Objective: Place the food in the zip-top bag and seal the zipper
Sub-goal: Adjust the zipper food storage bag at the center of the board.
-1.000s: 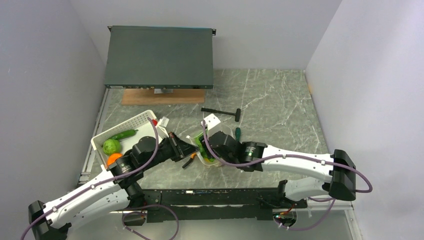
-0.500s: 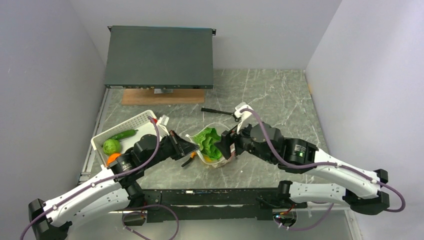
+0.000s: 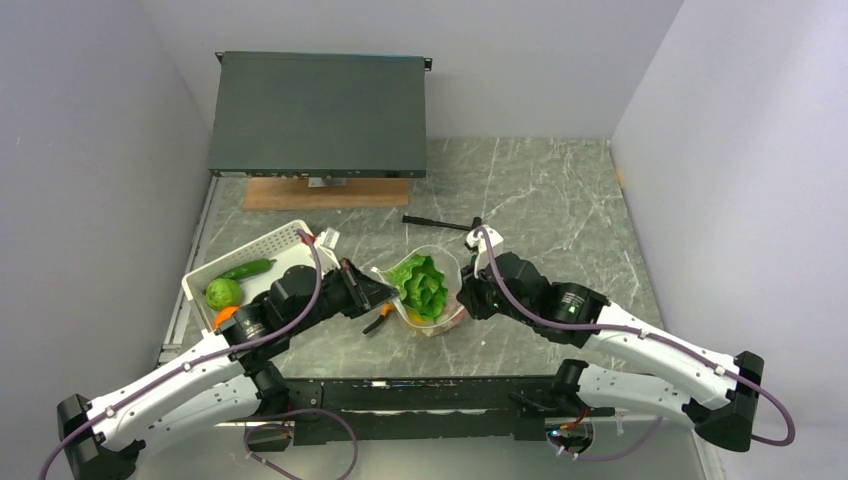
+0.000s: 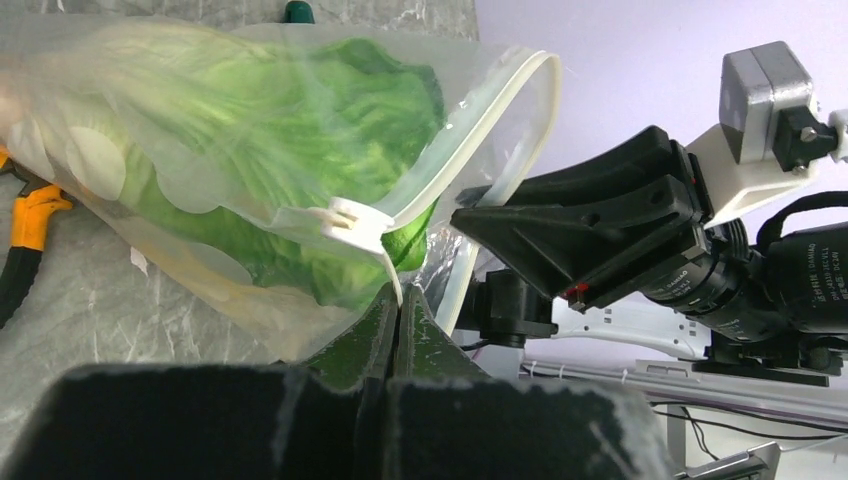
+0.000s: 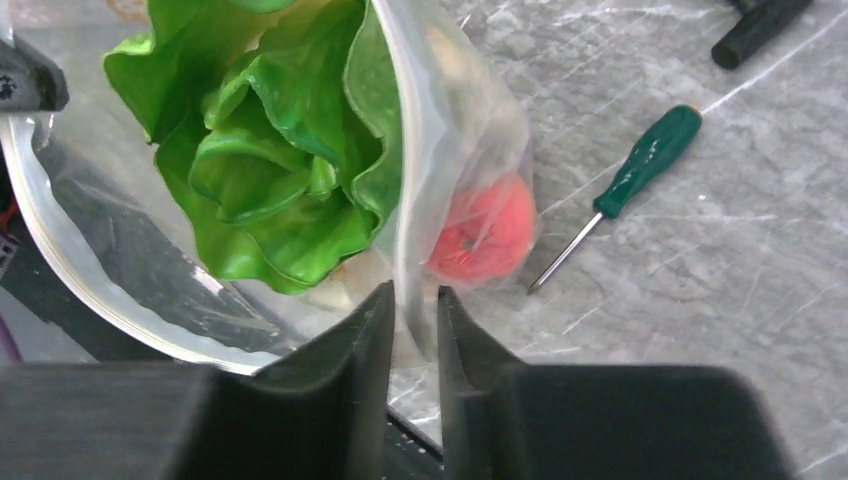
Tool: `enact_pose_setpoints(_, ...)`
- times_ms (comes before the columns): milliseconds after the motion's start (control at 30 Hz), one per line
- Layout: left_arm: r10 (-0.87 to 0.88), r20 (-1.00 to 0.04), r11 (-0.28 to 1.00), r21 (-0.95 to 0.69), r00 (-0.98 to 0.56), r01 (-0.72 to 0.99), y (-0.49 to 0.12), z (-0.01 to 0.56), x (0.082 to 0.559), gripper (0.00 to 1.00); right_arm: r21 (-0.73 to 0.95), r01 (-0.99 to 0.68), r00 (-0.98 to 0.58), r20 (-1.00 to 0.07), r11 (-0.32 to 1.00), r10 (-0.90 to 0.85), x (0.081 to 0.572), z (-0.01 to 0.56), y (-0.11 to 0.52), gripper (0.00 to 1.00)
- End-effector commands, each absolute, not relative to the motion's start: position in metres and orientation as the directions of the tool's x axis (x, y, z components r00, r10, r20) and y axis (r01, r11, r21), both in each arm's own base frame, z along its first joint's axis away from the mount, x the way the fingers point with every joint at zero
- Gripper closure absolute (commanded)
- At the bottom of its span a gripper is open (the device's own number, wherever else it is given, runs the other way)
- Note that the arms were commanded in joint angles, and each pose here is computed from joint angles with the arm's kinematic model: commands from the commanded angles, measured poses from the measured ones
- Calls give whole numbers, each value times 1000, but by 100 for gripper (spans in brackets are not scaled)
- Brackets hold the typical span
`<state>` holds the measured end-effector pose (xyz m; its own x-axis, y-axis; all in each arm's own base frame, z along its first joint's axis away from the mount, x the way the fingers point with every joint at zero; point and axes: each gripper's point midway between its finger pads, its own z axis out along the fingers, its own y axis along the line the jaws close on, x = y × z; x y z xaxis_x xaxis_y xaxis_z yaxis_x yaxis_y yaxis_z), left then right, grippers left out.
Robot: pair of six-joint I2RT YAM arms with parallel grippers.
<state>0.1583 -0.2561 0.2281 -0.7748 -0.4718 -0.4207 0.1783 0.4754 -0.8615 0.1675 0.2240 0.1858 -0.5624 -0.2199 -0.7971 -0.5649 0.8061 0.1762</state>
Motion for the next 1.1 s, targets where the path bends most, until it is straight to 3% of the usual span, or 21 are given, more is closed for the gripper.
enact_pose_setpoints(0, -503, -450, 449, -866, -738, 222, -256, 258, 164, 100, 208, -574, -523, -837, 792, -160, 175, 210, 234, 88)
enact_pose_setpoints(33, -509, -451, 451, -865, -733, 219, -255, 258, 165, 100, 203, -577, -508, -847, 791, -153, 176, 217, 234, 98)
enact_pose_setpoints(67, -516, -452, 455, -864, -727, 215, -253, 258, 166, 100, 199, -574, -492, -859, 794, -141, 178, 227, 232, 100)
enact_pose_setpoints(300, -642, -423, 459, -880, -639, 122, -222, 255, 176, 100, 99, -475, -393, -913, 875, -110, 197, 292, 199, 100)
enact_pose_setpoints(433, -684, -403, 436, -894, -608, 103, -210, 253, 175, 100, 37, -459, -392, -905, 888, -165, 200, 284, 190, 100)
enact_pose_setpoints(733, -582, -456, 485, -859, -673, 164, -227, 251, 168, 100, 109, -551, -450, -874, 827, -185, 190, 252, 223, 100)
enact_pose_setpoints(800, -549, -488, 517, -836, -679, 183, -227, 248, 166, 91, 106, -550, -464, -864, 828, -198, 190, 247, 223, 100)
enact_pose_setpoints(933, -461, -629, 645, -722, -626, 251, -210, 239, 169, 57, 108, -546, -482, -852, 831, -205, 186, 243, 220, 100)
enact_pose_setpoints(1067, -367, -785, 722, -579, -499, 379, -188, 246, 171, 34, 110, -547, -490, -846, 830, -211, 183, 245, 217, 100)
